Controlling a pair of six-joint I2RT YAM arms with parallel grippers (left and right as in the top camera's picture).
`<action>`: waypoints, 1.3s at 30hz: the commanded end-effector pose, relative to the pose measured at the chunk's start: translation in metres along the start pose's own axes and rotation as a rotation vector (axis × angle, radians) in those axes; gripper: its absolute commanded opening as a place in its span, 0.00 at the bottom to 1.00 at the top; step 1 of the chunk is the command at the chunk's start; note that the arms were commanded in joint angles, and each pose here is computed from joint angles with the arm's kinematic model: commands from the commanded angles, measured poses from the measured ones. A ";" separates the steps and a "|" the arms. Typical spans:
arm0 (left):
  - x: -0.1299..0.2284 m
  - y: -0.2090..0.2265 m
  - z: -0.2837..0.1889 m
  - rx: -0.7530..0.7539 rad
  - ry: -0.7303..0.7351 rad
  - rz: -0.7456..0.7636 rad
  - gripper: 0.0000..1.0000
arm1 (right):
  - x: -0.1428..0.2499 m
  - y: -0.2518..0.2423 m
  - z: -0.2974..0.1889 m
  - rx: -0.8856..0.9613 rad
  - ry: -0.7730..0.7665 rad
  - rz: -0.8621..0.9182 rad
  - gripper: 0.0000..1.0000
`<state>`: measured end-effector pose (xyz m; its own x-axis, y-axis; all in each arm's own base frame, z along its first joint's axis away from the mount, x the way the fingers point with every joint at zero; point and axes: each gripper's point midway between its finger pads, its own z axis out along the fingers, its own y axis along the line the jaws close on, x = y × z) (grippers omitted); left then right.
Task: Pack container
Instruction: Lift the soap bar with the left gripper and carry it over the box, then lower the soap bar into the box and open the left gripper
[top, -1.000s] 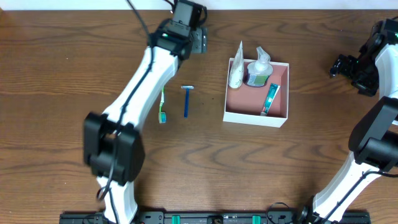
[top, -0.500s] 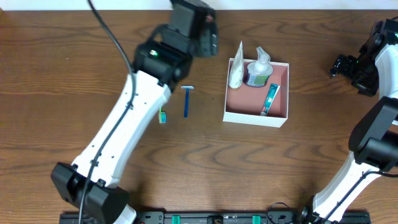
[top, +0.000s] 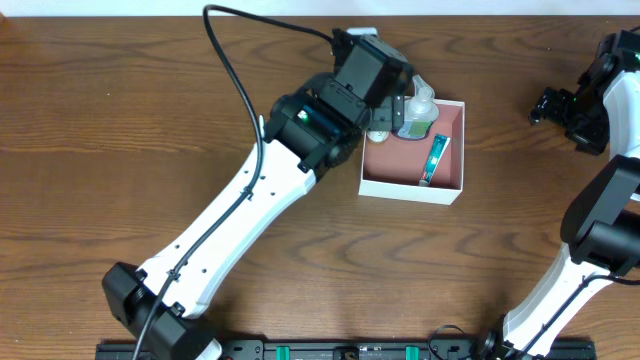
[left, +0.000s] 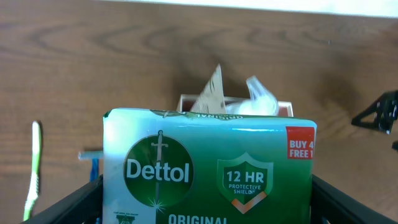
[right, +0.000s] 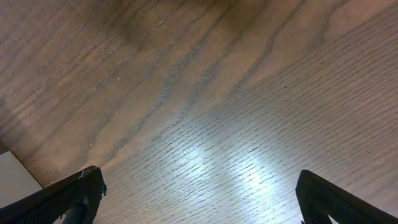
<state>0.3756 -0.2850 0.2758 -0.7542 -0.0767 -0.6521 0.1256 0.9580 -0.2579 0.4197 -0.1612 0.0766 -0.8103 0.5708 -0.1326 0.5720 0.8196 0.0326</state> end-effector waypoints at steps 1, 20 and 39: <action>0.010 0.001 0.013 -0.033 0.033 -0.048 0.55 | -0.001 -0.005 -0.001 0.011 -0.005 0.017 0.99; 0.075 -0.023 0.052 -0.076 0.195 -0.052 0.55 | -0.001 -0.005 -0.001 0.011 -0.005 0.017 0.99; 0.131 -0.026 0.116 -0.153 0.298 -0.027 0.55 | -0.001 -0.005 -0.001 0.011 -0.005 0.017 0.99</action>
<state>0.3460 -0.3515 0.1153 -0.9169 -0.0282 -0.3981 0.0317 0.9892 -0.1431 0.4197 -0.1612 0.0766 -0.8103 0.5708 -0.1326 0.5720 0.8196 0.0326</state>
